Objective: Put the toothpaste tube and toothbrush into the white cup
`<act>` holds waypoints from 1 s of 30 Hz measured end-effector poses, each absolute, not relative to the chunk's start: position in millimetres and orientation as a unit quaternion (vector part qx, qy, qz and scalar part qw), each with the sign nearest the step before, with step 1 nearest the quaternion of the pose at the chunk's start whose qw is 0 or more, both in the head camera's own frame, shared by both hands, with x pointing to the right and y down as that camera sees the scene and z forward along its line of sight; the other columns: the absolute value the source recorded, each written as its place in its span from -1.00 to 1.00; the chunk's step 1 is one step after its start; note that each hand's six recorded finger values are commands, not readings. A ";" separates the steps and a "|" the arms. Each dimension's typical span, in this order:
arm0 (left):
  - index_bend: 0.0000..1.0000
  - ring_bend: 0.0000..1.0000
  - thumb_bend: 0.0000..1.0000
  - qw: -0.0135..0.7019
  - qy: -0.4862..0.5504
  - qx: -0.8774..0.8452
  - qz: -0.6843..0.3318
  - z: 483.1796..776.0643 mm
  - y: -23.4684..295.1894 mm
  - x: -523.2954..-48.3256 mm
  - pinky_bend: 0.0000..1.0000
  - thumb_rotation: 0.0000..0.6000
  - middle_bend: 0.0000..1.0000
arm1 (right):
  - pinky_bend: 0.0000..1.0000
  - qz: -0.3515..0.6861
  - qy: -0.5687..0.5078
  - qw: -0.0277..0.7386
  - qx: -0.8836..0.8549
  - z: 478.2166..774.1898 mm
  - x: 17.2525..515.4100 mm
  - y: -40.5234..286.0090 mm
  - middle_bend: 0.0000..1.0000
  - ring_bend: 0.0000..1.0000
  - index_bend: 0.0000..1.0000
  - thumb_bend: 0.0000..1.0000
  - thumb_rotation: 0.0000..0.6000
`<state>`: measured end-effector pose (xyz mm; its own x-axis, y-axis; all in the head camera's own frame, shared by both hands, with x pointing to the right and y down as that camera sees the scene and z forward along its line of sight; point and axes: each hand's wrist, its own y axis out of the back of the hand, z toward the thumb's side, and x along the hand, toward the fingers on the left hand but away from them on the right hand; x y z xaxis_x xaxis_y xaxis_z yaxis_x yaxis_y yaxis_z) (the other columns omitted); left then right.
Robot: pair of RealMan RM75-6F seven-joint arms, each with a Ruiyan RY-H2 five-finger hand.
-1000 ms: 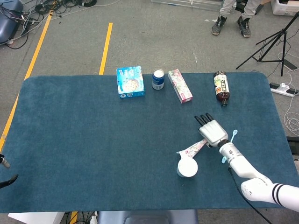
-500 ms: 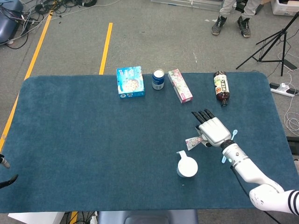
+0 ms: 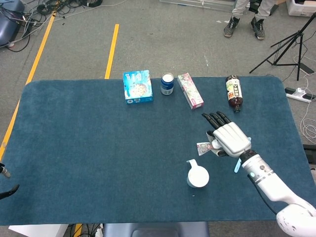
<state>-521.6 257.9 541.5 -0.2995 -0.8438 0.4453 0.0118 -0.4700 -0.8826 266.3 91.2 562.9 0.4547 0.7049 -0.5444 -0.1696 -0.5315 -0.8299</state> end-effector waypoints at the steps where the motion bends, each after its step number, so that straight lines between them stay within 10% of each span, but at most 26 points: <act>1: 0.08 -0.28 -0.79 0.309 0.412 -0.505 -0.693 541.7 258.0 -521.6 -0.18 1.00 -0.34 | -0.87 0.486 -0.188 0.448 -0.726 557.6 267.0 91.0 -0.95 -1.00 0.29 -0.60 1.00; 12: 0.08 -0.28 -0.79 0.310 0.406 -0.503 -0.698 544.7 258.0 -521.5 -0.18 1.00 -0.34 | -0.87 0.446 -0.216 0.433 -0.753 501.4 266.7 102.5 -0.94 -1.00 0.29 -0.60 1.00; 30: 0.08 -0.28 -0.79 0.309 0.408 -0.503 -0.696 543.4 257.6 -521.5 -0.18 1.00 -0.34 | -0.87 0.438 -0.155 0.403 -0.788 503.0 257.1 137.8 -0.94 -1.00 0.29 -0.60 1.00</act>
